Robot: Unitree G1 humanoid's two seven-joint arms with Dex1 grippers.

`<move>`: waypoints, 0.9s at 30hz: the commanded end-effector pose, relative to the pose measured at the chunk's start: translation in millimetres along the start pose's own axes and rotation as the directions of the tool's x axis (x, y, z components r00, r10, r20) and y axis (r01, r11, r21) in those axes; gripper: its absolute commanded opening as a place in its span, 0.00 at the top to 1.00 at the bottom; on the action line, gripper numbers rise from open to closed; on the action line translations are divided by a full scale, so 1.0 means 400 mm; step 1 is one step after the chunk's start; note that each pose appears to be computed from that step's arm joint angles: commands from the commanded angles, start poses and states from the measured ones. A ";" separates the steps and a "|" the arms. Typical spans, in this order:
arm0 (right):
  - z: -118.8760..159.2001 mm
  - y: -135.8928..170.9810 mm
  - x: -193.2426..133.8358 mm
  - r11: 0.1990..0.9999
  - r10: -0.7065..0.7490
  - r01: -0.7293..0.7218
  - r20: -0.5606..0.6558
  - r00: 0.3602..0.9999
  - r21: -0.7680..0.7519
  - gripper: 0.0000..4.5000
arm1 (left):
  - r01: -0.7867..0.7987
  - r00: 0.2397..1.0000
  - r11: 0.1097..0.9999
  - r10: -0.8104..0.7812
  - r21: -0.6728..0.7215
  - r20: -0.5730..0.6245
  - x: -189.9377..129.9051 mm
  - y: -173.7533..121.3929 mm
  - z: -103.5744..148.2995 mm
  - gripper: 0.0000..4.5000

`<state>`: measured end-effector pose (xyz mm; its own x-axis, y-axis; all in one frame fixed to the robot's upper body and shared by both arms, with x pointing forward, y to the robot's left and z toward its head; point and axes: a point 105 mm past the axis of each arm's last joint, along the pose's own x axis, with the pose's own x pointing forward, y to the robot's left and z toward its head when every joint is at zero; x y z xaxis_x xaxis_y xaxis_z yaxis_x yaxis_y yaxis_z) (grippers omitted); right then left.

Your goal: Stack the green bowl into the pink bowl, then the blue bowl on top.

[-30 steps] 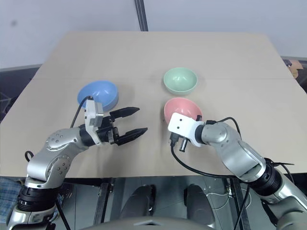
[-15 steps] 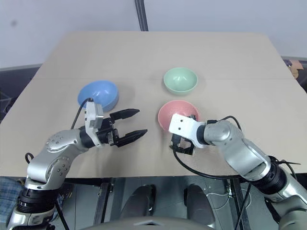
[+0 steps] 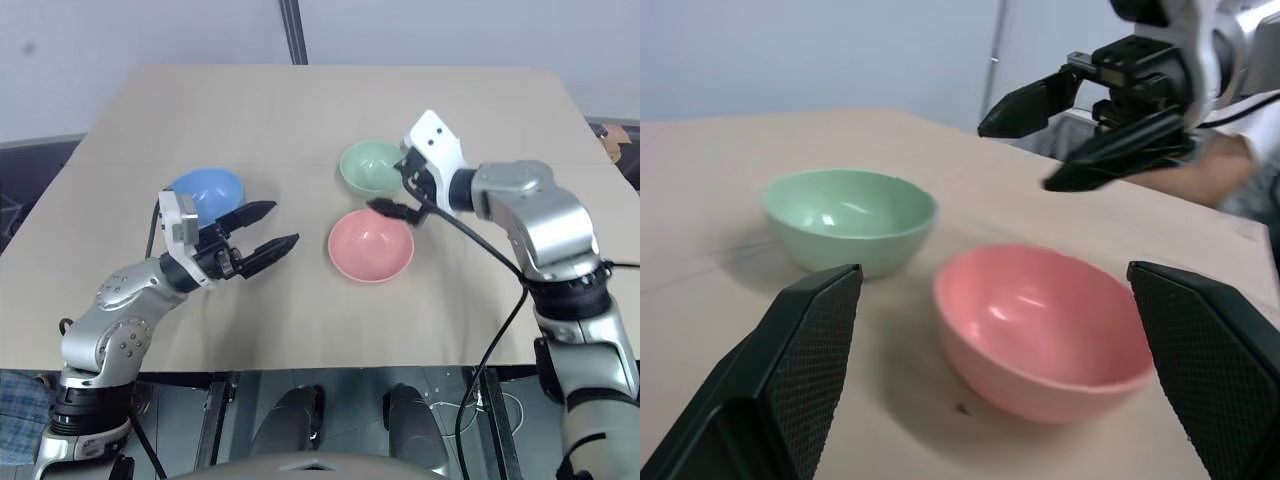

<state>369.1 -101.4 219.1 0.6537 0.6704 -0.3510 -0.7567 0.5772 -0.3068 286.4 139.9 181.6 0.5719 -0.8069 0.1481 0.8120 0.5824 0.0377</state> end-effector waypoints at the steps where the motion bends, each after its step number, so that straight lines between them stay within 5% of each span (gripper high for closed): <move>1: 0.027 -0.033 0.039 0.995 -0.059 0.059 0.006 0.998 -0.081 0.00 | -0.030 0.999 0.998 0.029 0.046 0.027 -0.001 0.006 0.023 0.00; 20: 0.026 -0.009 0.210 0.980 -0.070 0.054 -0.077 0.995 -0.194 0.00 | -0.120 0.993 0.989 0.119 0.088 0.017 -0.020 0.029 0.018 0.00; 22: 0.019 -0.007 0.212 0.980 -0.068 0.050 -0.088 0.994 -0.193 0.12 | -0.121 0.993 0.989 0.120 0.089 0.016 -0.020 0.029 0.017 0.00; 27: 0.005 -0.005 0.212 0.980 -0.067 0.044 -0.110 0.992 -0.191 0.61 | -0.122 0.993 0.989 0.121 0.089 0.013 -0.020 0.031 0.014 0.00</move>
<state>425.8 -47.2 178.6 0.6885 0.5639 -0.4560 -0.7247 0.5109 -0.4624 293.1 152.7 175.7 0.6679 -0.7329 0.1295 0.7308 0.6787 0.0720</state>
